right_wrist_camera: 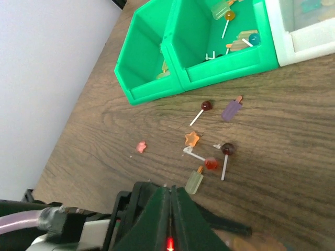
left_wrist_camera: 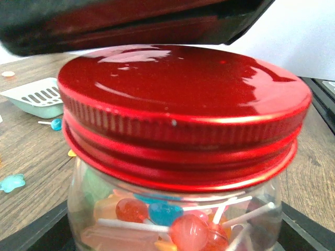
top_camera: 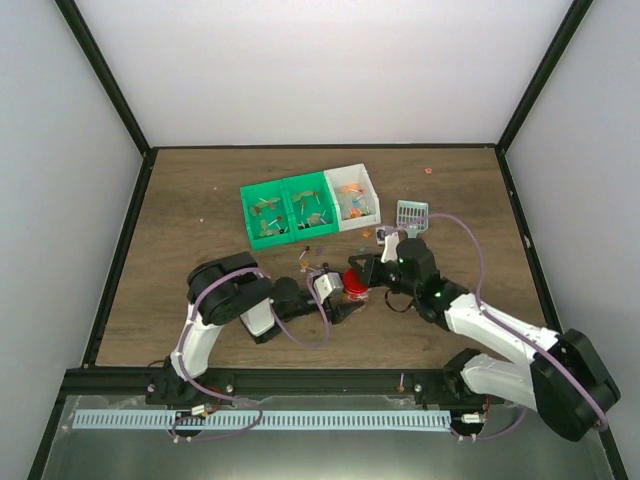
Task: Pack the candies
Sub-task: Screw the bottle lid onto the packing bottle.
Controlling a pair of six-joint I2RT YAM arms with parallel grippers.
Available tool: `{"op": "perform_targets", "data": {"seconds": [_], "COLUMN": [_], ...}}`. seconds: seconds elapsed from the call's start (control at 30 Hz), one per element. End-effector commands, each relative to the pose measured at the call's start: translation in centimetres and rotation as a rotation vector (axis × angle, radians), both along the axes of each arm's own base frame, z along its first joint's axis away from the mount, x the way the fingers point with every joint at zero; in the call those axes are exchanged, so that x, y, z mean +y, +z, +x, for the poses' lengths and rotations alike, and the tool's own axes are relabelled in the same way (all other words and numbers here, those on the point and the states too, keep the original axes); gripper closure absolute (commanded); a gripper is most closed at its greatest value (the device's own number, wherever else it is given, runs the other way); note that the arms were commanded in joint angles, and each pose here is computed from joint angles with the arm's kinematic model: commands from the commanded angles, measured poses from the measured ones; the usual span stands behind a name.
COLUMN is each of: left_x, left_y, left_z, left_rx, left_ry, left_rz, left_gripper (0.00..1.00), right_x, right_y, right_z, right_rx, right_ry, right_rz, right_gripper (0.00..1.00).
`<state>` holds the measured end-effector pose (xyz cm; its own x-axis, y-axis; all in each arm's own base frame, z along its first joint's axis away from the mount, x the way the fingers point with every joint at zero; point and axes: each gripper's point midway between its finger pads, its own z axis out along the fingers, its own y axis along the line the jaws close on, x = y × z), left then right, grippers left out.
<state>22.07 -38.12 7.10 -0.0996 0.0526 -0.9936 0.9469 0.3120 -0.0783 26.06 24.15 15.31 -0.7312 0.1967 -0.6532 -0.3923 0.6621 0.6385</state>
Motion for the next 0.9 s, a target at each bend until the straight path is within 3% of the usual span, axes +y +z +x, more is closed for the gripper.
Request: {"op": "perform_targets", "data": {"seconds": [0.0, 0.1, 0.23, 0.3, 0.4, 0.5, 0.87], "left_x": [1.1, 1.3, 1.5, 1.7, 2.2, 2.8, 3.6], "left_y": [-1.5, -1.5, -1.5, -1.5, -1.7, -1.9, -2.8], "left_z": [-1.0, -1.2, -1.6, -1.9, -2.3, -3.0, -4.3], "left_rx": [0.024, 0.028, 0.049, 0.065, 0.067, 0.071, 0.099], "left_ry": [-0.014, -0.017, -0.051, -0.074, -0.083, -0.102, -0.136], "left_rz": [0.005, 0.005, -0.001, -0.006, 0.000, 0.007, 0.026], "left_gripper": [0.27, 0.27, 0.27, 0.27, 0.27, 0.30, 0.34], "right_x": [-0.9, -2.3, -3.4, -3.7, -3.9, -4.3, -2.3], "right_y": [2.2, 4.0, 2.6, 1.1, 0.3, 0.8, 1.0], "right_z": [-1.0, -1.8, -2.9, -3.5, -3.7, -3.4, -3.7], "right_rx": [-0.081, -0.177, -0.167, -0.133, -0.114, -0.136, -0.131], "right_ry": [-0.007, -0.022, -0.011, -0.007, -0.023, -0.066, 0.031], "right_rz": [0.029, 0.014, -0.066, -0.079, -0.051, -0.026, 0.033], "right_gripper": [0.83, 0.48, 0.33, 0.36, 0.64, 0.78, 0.84]}}
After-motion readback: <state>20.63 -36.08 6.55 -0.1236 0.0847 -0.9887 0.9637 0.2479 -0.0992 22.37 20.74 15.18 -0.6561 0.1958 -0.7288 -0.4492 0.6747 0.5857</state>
